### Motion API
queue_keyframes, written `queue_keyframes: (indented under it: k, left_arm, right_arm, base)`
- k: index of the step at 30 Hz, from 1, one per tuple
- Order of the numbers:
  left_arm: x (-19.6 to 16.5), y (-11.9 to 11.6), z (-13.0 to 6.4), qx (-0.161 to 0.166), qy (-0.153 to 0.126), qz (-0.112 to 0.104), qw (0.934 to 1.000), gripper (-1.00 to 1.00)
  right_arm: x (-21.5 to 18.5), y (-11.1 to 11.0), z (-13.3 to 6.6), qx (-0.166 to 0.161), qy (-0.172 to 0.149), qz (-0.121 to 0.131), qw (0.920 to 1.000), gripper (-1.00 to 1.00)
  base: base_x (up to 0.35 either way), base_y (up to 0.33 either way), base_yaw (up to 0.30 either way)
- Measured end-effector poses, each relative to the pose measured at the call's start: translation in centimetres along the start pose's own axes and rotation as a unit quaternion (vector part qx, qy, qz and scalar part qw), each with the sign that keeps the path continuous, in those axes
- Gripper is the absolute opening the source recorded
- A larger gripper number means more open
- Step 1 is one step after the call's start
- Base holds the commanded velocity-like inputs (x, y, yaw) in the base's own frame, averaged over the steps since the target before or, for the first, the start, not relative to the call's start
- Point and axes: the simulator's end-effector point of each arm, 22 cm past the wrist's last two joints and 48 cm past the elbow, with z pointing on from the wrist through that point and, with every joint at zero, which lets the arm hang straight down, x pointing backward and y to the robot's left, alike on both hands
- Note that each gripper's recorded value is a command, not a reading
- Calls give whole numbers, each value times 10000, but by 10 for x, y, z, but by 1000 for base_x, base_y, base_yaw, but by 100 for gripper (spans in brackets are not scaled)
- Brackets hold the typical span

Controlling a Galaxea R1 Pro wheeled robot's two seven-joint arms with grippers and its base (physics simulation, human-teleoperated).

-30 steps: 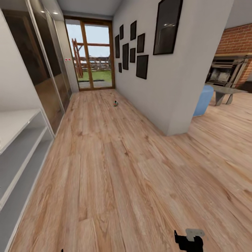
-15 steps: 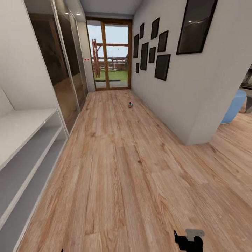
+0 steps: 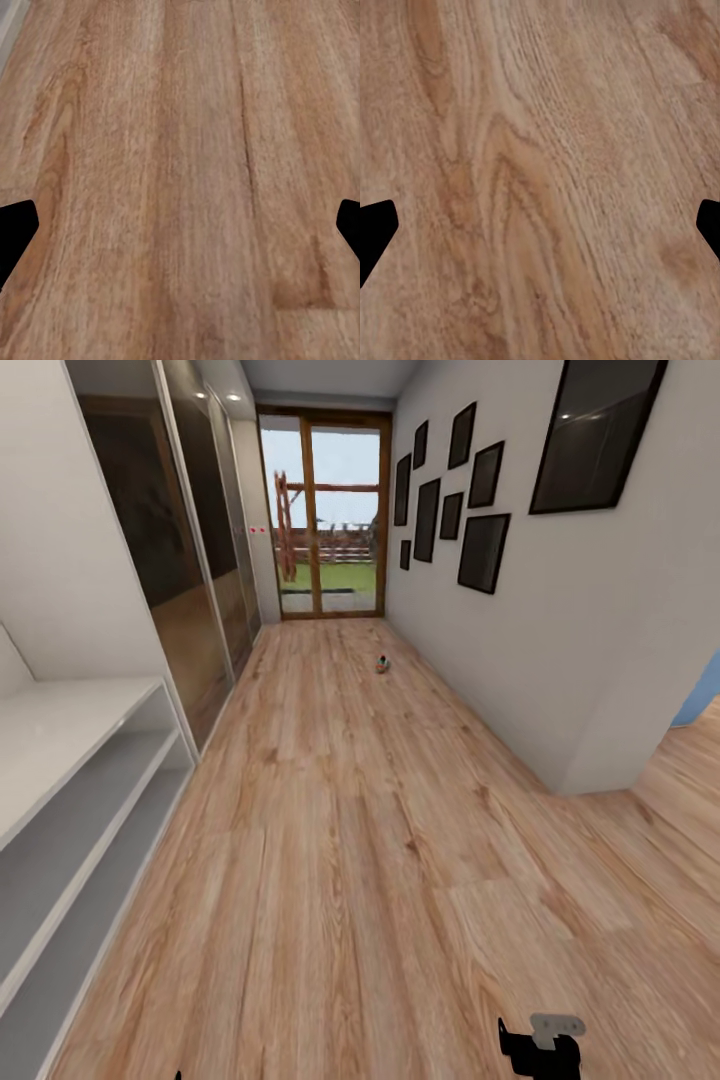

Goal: Pick up the two gym shoes and the two sandals from the corridor floor and place them onto the hallstand (shoe rack) in the corridor, making sure they are on the rack and not on the floor. Arrange them so the two gym shoes are next to each other and the two sandals are next to each other.

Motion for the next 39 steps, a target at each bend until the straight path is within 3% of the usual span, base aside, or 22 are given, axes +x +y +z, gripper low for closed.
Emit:
queue_keyframes:
  k: [8,22,39]
  left_arm:
    - [0,0,0,-1,1,0,10000,100]
    - [0,0,0,1,5,-2,10000,100]
    - [0,0,0,0,2,-1,10000,100]
  right_arm:
    - [0,0,0,-1,0,0,10000,100]
    - [0,-1,0,6,1,5,10000,100]
    - [0,-1,0,9,-6,2,10000,100]
  base:
    - [339,0,31]
    - [339,0,207]
    - [339,0,21]
